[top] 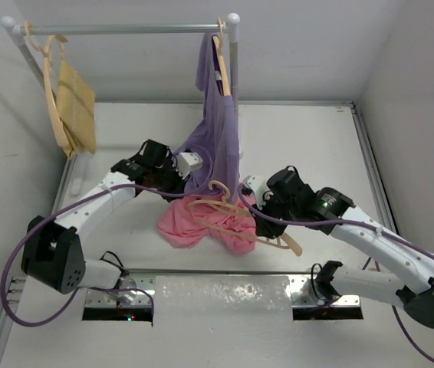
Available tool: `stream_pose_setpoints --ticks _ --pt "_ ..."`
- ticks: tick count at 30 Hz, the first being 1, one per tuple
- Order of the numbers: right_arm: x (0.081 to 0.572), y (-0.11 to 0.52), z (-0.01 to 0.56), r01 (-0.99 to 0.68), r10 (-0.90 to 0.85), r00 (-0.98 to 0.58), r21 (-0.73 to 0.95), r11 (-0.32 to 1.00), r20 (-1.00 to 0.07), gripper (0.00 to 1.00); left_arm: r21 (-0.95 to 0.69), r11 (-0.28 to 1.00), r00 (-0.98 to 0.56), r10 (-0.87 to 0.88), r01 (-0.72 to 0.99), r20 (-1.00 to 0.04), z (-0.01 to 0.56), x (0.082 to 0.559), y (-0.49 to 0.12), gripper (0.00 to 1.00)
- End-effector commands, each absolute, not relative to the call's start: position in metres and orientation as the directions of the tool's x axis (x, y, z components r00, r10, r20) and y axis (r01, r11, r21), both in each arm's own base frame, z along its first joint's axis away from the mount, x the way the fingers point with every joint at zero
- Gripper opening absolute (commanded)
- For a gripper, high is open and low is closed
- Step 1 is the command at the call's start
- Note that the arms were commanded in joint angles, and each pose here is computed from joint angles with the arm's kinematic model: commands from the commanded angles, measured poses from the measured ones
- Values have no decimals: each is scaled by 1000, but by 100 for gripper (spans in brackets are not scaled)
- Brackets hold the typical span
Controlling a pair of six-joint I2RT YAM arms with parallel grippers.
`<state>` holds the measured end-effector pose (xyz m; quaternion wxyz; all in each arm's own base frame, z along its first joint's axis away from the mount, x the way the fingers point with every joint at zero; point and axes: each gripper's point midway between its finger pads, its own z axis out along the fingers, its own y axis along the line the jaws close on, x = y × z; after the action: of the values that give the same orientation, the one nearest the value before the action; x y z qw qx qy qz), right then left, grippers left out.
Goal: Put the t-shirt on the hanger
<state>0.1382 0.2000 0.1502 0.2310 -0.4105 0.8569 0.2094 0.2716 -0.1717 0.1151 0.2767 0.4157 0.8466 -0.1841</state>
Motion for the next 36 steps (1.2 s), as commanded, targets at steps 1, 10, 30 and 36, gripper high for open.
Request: stream_pose_setpoints --ticks 1,10,30,36 --pt "148 215 156 -841 -601 -485 151 519 -635 0 -71 519 -431 617 852 -659 128 260 -175 0" --pt "126 237 206 -925 -553 -357 204 320 -753 0 -27 238 -157 549 971 -821 220 242 -203 0" --pt "185 277 252 -941 -391 -130 -11 338 -911 0 34 83 6 310 996 -951 342 196 -225 0" --pt "183 287 237 -942 -307 -144 35 335 -941 0 14 96 -24 381 995 -924 305 192 -215 4"
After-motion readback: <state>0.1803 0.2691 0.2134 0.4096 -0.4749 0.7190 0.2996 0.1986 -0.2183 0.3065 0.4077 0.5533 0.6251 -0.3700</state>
